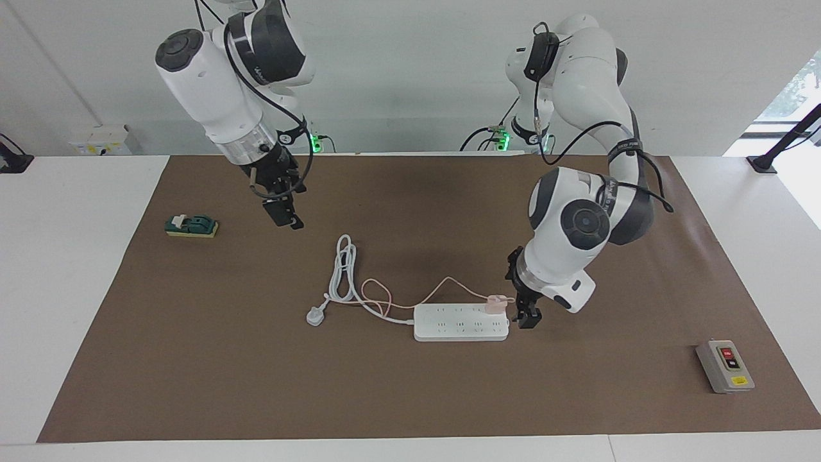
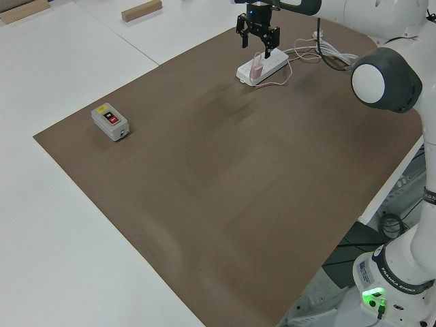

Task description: Unplug charger and place it aside

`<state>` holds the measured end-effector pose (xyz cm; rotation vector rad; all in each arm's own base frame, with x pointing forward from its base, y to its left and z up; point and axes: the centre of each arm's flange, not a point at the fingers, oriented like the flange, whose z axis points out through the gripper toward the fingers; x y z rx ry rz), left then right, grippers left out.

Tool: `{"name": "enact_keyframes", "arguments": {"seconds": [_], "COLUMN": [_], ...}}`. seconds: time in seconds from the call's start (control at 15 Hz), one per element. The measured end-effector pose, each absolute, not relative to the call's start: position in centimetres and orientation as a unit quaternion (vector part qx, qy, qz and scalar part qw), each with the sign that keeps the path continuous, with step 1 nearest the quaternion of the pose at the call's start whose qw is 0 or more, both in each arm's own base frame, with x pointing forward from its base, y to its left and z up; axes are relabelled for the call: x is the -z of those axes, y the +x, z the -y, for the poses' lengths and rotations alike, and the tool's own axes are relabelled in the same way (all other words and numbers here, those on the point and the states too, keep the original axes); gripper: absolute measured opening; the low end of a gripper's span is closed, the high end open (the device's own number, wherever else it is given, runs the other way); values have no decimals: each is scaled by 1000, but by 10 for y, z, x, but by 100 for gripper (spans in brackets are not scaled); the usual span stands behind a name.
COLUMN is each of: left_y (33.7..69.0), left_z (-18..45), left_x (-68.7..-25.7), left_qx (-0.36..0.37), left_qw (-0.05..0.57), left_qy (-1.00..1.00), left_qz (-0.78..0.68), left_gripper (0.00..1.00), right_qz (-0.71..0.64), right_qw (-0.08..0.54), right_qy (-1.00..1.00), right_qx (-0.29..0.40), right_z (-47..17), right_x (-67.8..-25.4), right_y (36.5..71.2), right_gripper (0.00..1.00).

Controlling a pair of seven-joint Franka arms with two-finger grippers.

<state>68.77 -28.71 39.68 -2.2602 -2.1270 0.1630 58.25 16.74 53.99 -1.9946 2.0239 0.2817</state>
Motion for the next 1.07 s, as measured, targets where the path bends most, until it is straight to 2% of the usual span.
{"name": "enact_keyframes", "arguments": {"seconds": [0.67,1.07], "left_y": [684,677], "left_z": [279,275], "left_x": [-349,-350], "left_qx": [-47,-47], "left_qw": [13,16], "left_qy": [-716,-716], "left_qz": [696,696], "left_gripper": [100,100], "right_qz": [-705,-707], "right_qw": [166,165], "right_qy": [-675,-669], "right_qx": [-142,-155], "right_z": [-247,-276], "right_x": [-490,-423], "right_y": [623,656], "right_gripper": [100,100]}}
